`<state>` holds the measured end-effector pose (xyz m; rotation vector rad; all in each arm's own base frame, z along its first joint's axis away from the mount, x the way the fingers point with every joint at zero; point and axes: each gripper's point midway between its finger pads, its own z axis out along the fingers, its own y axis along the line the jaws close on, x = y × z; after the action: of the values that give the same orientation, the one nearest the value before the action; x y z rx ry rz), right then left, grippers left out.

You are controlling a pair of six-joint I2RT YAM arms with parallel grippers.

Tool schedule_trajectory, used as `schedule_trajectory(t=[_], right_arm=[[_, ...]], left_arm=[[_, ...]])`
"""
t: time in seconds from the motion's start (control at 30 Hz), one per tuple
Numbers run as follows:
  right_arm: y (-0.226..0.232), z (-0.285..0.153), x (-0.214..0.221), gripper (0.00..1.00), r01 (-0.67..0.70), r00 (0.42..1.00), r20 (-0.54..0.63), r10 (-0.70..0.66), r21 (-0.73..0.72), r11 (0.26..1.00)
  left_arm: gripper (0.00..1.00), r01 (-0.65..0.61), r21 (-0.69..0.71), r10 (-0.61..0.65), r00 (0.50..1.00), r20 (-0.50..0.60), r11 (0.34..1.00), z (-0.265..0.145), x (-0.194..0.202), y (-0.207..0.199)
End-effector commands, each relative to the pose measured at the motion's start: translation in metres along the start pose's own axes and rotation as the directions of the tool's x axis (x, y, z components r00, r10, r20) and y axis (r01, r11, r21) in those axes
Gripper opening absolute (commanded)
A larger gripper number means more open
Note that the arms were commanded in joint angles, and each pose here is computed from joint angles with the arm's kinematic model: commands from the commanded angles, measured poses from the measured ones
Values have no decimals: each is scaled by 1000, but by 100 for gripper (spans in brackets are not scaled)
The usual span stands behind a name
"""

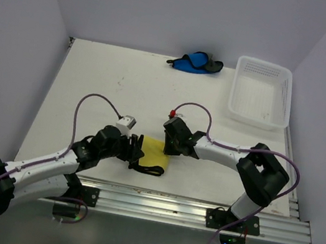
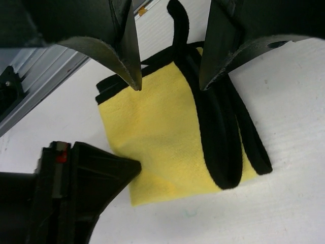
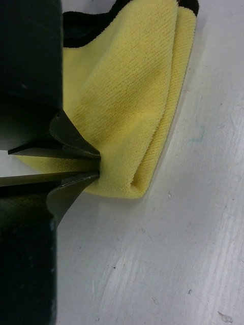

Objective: Roll the towels
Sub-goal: Fold the towel

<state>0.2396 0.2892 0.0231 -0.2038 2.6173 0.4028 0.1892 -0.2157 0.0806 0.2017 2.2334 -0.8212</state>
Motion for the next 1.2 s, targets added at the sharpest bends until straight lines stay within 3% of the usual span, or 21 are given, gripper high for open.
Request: schedule_trajectory(t=[0.0,0.13,0.37,0.67,0.87,1.03,1.17], right_arm=[[3,1,-4,20,2,1000,6,-2,-7,1000],[2,3,-3,20,8,1000,3,-8,-2,1000],[3,7,-1,20,12,1000,-8,-12,1,1000],[-1,8,0,20,6,1000,-10,-6,14,1000],[-3,11,4,20,4,1000,-16,-4,19,1000],[-5,11,7,20,5,1000,-19,-4,26,1000],[-6,12,7,20,5,1000,-21,-5,29,1000]], left_arm=[[52,-11,5,11,999,-37,1000,7,4,-4],[51,11,7,-10,997,-77,1000,9,27,2],[50,-5,68,8,999,-42,998,10,21,-13],[47,19,-52,-27,984,-174,998,20,52,11],[47,31,-38,-37,984,-172,999,21,54,10],[41,8,-38,-14,985,-174,999,23,48,6],[23,-26,-90,7,978,-207,996,24,50,14]])
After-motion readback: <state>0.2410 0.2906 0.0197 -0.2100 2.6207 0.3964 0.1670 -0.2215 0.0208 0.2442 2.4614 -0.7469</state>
